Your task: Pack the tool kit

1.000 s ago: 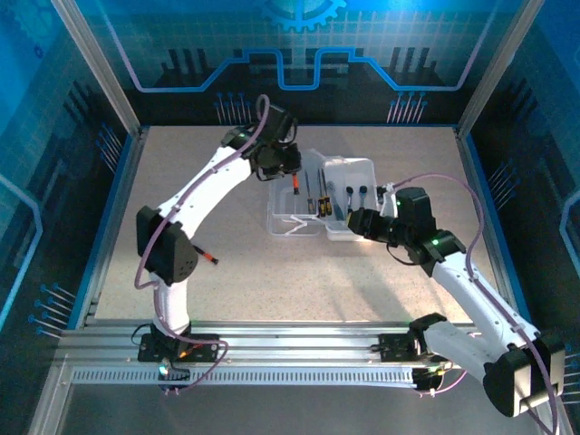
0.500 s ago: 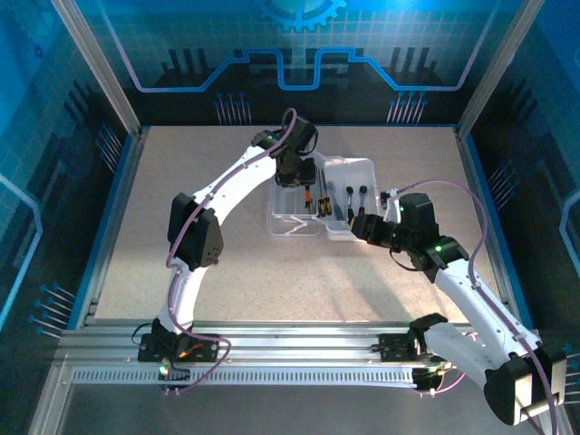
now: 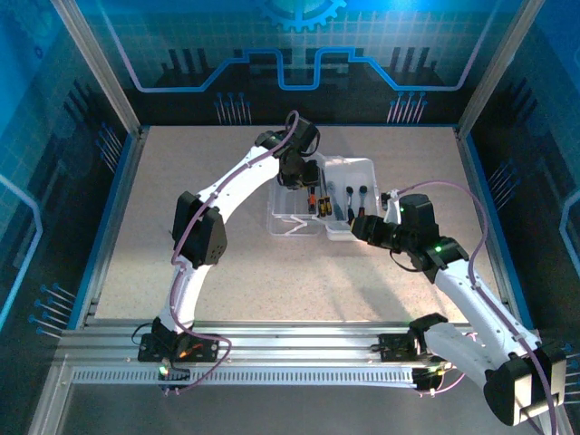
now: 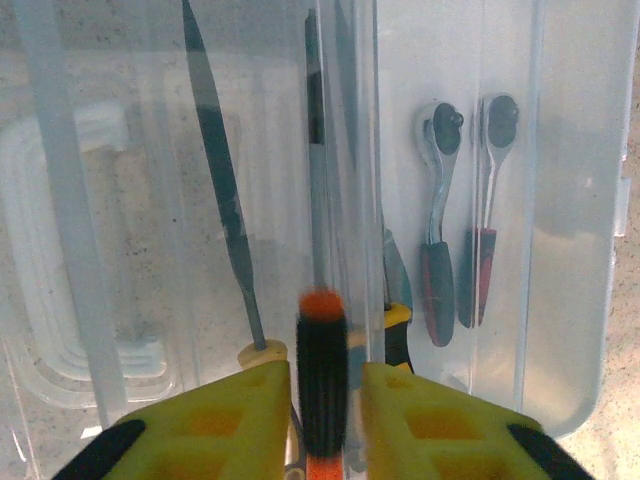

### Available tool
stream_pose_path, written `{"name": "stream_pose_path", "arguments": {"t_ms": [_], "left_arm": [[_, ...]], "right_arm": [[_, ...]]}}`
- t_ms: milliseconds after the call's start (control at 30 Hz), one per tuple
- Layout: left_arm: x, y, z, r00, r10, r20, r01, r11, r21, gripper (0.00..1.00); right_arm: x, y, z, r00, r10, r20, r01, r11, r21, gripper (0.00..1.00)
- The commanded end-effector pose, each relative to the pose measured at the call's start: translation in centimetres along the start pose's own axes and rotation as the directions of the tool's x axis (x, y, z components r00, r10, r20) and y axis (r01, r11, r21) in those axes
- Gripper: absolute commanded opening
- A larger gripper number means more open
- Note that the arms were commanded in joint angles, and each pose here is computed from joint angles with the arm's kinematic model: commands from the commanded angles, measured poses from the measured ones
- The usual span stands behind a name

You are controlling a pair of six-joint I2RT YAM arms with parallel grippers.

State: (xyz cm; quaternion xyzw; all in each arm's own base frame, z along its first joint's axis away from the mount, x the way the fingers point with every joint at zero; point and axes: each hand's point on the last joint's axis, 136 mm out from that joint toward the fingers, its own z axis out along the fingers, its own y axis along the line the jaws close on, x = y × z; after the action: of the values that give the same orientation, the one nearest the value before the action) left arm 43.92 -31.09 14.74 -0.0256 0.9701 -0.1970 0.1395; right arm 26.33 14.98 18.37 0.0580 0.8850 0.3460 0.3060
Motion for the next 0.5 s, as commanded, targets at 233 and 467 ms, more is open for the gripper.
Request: {"name": "stream_pose_path", "arguments": {"t_ms": [233,467], "left_arm": [[-1.2,-1.3,-5.6,0.997,0.045,0.064,-0.047,0.998,0.029,0.36],[-1.9,4.0,-13.1,0.969,-0.040,0.242,0.046,0.999,-0.016,0.51]], "right_arm": [[-0.4,0.4,-0.8,1.000,0.008,0.019,-0.008,1.000,-0.006,0.39],[-0.4,1.0,-0.1,1.000,-0.006,0.018,0.007,0.999,-0.037,0.46]]}}
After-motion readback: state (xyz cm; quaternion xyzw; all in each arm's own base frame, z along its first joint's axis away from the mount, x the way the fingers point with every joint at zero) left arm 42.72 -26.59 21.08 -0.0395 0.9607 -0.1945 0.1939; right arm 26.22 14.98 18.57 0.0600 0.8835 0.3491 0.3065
